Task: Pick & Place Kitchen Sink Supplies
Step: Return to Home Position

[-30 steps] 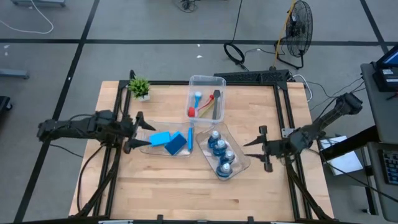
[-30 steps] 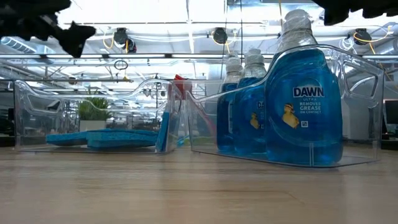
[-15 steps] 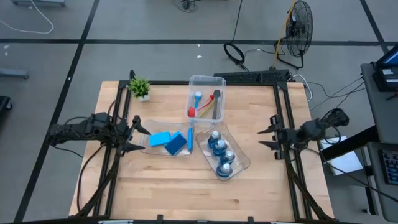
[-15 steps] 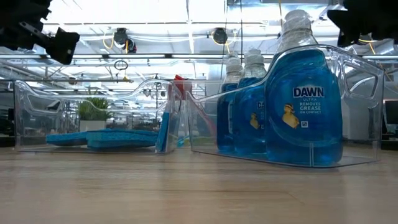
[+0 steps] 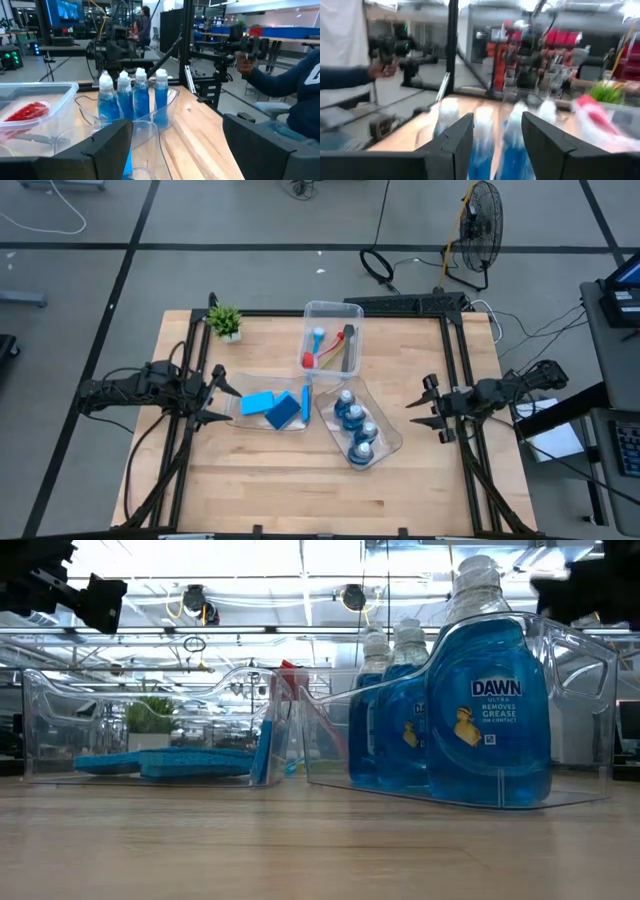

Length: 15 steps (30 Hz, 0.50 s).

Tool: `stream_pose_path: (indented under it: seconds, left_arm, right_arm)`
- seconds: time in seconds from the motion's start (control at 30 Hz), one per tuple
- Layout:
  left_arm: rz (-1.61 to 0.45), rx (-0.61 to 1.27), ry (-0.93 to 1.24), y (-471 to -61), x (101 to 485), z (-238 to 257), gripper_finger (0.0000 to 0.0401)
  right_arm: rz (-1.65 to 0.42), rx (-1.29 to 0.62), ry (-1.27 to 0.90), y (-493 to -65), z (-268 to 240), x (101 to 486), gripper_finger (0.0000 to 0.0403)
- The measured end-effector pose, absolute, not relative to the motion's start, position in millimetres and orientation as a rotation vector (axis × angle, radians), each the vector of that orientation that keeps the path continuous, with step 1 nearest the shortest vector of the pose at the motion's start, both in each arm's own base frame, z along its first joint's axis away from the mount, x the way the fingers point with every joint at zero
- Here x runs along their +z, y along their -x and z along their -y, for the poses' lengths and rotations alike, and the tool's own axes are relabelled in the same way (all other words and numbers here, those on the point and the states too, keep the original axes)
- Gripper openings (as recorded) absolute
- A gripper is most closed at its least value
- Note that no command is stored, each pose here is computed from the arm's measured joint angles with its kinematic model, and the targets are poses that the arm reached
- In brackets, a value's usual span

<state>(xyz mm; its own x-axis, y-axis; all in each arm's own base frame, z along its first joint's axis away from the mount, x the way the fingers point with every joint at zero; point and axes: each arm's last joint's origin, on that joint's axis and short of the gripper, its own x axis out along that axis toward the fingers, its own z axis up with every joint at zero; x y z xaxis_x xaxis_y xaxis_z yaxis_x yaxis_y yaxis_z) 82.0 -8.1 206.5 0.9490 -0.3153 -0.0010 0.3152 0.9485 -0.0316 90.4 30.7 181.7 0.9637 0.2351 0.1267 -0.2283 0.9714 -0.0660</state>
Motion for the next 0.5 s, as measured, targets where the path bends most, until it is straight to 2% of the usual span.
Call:
stream_pose_path:
  seconds: [0.13, 0.5]
  left_arm:
    - [-0.002, -0.321, 0.004, -82.1, 206.5, 8.1, 0.0321]
    - [-0.009, -0.320, 0.010, -82.1, 205.9, 8.0, 0.0312]
  right_arm:
    - [0.241, 0.201, 0.046, -89.8, -28.0, 190.0, 0.0155]
    - [0.192, 0.151, 0.014, -91.7, -26.8, 186.1, 0.0155]
